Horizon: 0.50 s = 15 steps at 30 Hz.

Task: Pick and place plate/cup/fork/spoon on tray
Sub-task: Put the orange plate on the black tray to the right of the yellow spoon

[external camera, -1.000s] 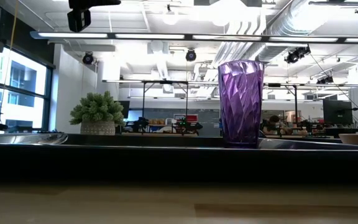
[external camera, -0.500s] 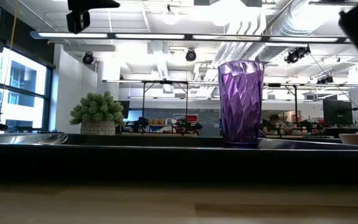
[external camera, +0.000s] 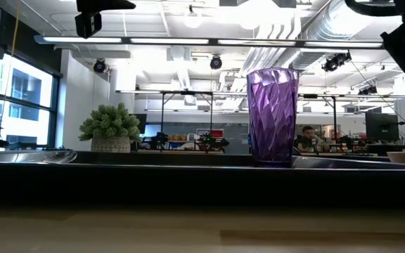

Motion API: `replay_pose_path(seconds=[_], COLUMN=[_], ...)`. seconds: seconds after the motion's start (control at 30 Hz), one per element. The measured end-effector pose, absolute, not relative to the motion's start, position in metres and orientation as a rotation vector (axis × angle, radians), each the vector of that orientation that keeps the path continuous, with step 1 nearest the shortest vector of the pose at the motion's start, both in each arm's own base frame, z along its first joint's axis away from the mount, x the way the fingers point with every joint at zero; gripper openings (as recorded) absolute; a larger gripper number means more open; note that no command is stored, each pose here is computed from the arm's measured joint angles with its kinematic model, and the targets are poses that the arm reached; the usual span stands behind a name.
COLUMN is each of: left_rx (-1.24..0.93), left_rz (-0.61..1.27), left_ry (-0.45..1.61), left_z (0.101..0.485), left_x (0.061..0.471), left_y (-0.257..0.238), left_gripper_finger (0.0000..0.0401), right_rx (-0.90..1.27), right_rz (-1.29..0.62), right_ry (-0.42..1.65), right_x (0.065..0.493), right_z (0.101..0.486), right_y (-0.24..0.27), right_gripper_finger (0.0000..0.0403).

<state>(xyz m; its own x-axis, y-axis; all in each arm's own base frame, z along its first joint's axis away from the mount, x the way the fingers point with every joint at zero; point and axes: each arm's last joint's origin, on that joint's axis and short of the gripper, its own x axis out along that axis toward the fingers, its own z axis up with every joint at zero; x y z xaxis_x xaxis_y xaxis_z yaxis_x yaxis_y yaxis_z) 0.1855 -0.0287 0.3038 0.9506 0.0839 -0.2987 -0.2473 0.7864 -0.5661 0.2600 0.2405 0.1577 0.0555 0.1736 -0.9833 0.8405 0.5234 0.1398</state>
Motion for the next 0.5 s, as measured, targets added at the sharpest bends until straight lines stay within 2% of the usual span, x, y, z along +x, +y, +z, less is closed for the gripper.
replay_pose_path(seconds=[0.1, 0.27, 0.5], left_rx=[-0.643, -0.643, -0.643], left_rz=[0.181, 0.18, 0.18], left_ry=[0.266, 0.265, 0.266], left_z=[0.304, 0.304, 0.304], left_x=[0.186, 0.186, 0.185], left_y=[-0.029, -0.029, -0.029], left_gripper_finger=[0.0085, 0.0085, 0.0085], right_rx=[0.943, 0.982, 0.964], right_rz=[-0.634, -0.657, -0.678], right_ry=[1.46, 1.452, 1.419], right_x=[0.26, 0.261, 0.268], right_z=[0.159, 0.161, 0.19], right_y=[0.241, 0.242, 0.247], right_gripper_finger=[0.0009, 0.0015, 0.0003])
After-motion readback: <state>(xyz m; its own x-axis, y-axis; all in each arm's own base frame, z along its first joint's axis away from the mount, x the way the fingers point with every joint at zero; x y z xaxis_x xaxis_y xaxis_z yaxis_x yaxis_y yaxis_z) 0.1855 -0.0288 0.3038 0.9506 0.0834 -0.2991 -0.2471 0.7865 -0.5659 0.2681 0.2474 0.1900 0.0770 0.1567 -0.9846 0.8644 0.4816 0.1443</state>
